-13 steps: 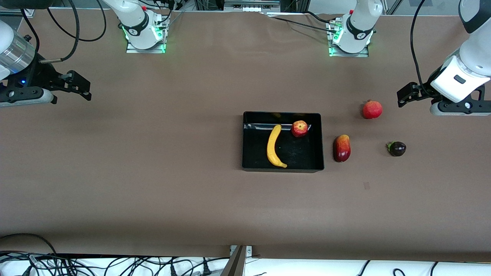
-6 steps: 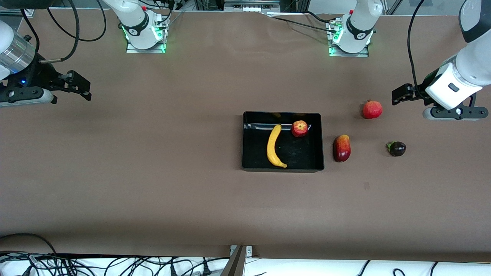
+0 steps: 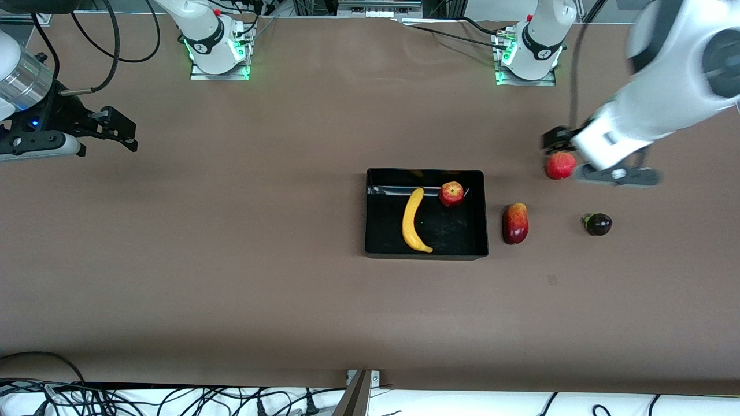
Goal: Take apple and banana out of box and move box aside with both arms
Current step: 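Reach the left gripper into the black tray toward the small apple, then grasp the small red apple with the left gripper and lift it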
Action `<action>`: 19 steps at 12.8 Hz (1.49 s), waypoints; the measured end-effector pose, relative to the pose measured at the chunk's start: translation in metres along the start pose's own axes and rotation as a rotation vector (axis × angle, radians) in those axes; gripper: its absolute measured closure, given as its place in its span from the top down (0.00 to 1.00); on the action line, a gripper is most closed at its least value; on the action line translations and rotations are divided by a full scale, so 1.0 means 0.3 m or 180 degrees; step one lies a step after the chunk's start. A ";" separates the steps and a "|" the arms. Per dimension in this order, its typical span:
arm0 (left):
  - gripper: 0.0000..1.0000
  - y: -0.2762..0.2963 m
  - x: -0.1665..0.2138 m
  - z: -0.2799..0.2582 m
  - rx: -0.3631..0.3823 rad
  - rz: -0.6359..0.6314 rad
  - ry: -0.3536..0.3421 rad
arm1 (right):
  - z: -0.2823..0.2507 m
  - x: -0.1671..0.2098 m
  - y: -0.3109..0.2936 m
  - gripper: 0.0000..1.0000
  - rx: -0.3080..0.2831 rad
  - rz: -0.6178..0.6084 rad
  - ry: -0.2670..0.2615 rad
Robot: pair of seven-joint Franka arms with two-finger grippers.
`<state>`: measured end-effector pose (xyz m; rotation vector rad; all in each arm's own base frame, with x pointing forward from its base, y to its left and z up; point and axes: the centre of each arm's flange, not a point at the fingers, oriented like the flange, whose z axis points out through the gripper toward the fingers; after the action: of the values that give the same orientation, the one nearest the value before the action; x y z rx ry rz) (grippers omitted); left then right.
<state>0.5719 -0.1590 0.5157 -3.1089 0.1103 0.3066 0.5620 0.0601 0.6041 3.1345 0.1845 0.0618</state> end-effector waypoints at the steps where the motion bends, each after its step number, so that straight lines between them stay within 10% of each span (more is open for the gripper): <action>1: 1.00 0.098 0.044 0.078 -0.0001 0.0009 0.0016 | 0.000 0.000 0.000 1.00 0.0000 0.0000 0.0000; 9: 1.00 0.475 0.096 0.838 -0.0109 0.0051 0.0295 | -0.001 0.000 0.000 1.00 0.0000 0.0000 0.0002; 17: 1.00 0.500 0.014 1.023 0.0139 0.0008 0.0263 | -0.001 0.000 0.000 1.00 0.0000 0.0000 0.0002; 19: 0.78 0.500 0.016 1.062 0.0137 -0.0026 0.0240 | -0.001 0.000 0.000 1.00 0.0000 0.0000 0.0002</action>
<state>0.5039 -0.3016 0.2009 -3.0778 0.1037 0.1842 0.5621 0.0600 0.6044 3.1346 0.1843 0.0626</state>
